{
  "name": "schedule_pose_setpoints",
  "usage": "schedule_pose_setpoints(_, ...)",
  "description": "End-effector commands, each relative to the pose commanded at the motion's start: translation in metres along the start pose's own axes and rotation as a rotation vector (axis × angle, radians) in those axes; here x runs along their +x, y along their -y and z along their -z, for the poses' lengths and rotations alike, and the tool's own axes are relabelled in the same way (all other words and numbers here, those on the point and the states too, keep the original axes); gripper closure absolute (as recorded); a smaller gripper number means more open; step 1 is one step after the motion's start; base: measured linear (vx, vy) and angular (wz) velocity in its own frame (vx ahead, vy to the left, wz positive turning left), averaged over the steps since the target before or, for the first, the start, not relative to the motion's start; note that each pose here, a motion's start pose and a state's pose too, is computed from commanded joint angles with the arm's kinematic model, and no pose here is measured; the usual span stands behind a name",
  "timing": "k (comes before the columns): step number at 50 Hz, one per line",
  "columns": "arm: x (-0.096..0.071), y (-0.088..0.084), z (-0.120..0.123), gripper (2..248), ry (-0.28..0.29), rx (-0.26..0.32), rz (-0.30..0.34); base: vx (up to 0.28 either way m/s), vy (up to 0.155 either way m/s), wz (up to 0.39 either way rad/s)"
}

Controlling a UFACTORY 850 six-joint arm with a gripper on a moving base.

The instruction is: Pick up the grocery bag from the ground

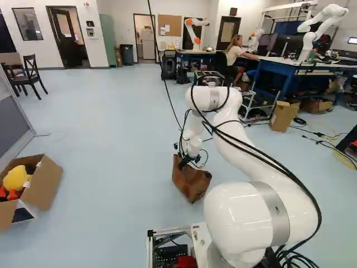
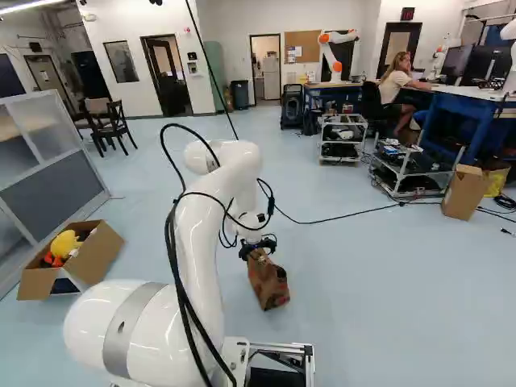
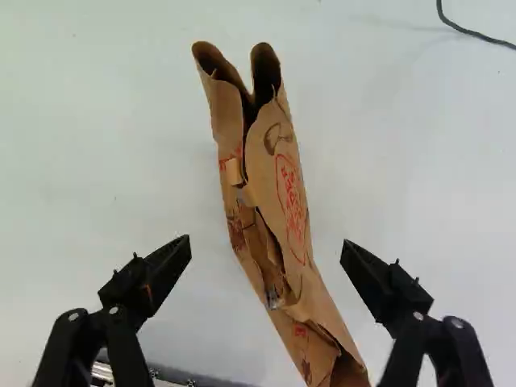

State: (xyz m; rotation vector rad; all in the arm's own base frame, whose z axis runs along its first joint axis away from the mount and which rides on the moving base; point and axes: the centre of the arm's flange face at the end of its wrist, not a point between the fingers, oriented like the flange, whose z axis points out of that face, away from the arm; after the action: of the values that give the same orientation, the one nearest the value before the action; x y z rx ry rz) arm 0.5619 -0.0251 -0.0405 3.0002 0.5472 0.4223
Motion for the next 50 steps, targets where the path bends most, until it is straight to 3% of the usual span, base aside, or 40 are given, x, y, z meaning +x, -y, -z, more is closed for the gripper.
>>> schedule_pose_setpoints(50,-0.015,0.007,-0.066,3,0.018,0.008,0.0,0.0,0.0,0.0)
